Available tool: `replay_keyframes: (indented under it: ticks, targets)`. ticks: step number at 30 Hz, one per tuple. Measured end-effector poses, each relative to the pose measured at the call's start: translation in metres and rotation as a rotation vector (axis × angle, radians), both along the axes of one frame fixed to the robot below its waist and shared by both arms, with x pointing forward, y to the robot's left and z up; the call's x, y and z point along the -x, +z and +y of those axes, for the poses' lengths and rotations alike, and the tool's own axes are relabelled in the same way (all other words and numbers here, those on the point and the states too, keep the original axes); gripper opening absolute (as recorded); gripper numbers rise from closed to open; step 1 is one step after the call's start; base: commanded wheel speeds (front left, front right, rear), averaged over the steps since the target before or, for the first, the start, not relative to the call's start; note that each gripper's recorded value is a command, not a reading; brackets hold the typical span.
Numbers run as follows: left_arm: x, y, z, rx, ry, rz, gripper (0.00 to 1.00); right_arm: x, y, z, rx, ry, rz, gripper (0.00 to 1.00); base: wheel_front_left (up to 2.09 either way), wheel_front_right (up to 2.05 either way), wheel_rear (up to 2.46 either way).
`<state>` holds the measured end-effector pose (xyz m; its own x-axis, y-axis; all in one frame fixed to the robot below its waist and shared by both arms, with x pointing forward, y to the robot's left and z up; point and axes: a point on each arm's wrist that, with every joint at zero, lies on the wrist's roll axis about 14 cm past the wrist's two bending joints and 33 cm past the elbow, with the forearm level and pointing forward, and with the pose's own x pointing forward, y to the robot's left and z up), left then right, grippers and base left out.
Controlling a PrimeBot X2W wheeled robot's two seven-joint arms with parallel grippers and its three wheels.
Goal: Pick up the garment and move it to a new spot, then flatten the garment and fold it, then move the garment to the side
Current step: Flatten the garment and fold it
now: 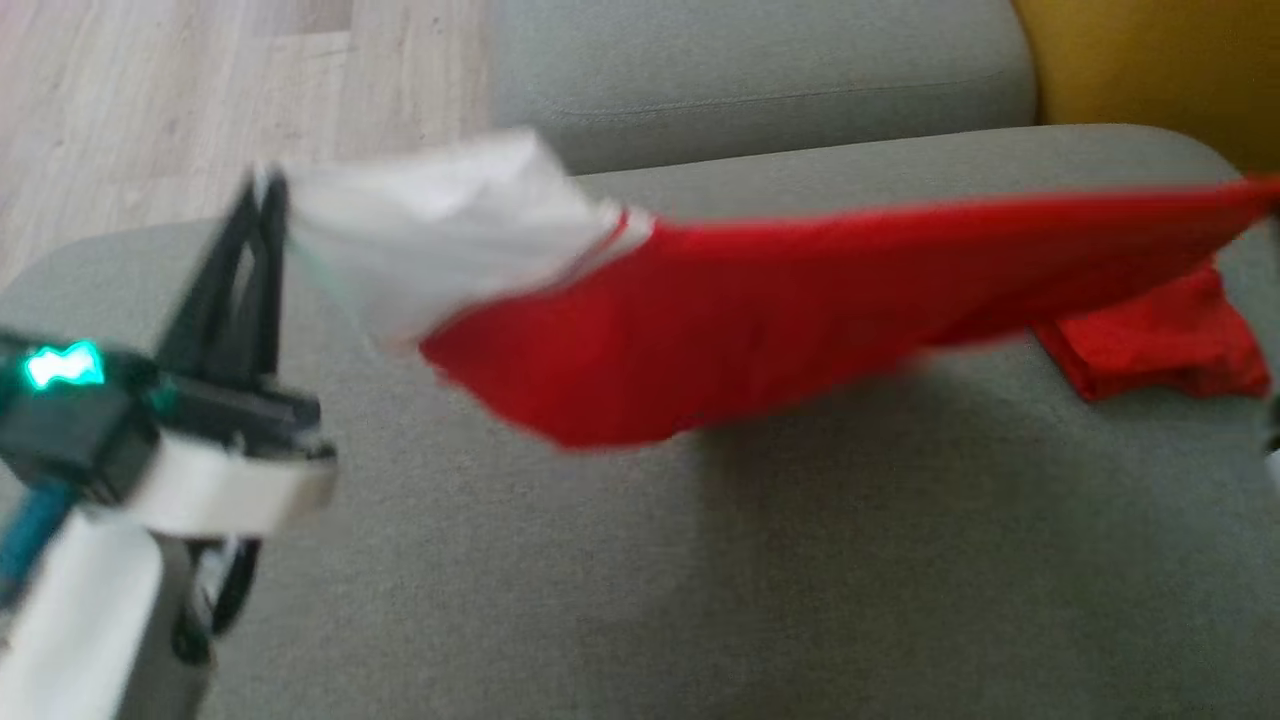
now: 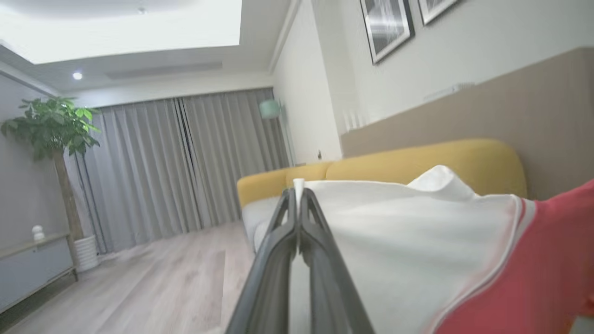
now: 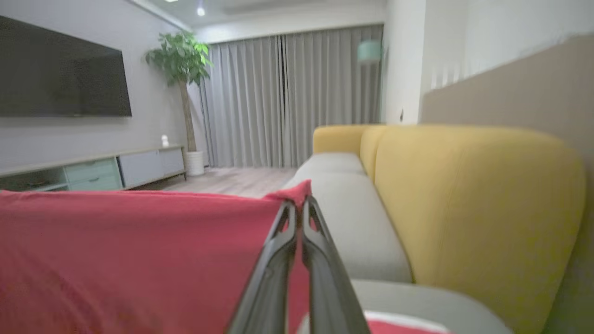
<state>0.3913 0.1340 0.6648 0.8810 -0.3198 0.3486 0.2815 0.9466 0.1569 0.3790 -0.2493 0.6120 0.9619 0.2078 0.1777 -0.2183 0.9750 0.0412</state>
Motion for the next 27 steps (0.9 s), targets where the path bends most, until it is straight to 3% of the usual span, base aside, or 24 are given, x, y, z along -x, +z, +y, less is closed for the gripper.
replay_keyframes:
  ticks: [6,11,21,27]
  targets:
    - [-0.007,0.073,-0.011,-0.017,-0.061,-0.164,0.0,0.011,0.072,-0.003,0.07,-0.013,-0.135,0.0,0.0,0.0,0.0]
    - [-0.036,0.091,-0.012,-0.032,-0.087,-0.16,0.0,-0.01,0.103,0.011,0.127,0.014,-0.181,0.0,0.0,0.0,0.0]
    - [-0.147,0.092,-0.017,-0.204,-0.035,-0.161,0.0,-0.129,0.097,0.032,0.144,0.041,-0.149,0.0,0.0,0.0,0.0]
    - [-0.198,0.117,-0.016,-0.19,0.024,-0.308,0.0,-0.195,0.092,0.05,0.16,0.05,-0.213,0.0,0.0,0.0,0.0]
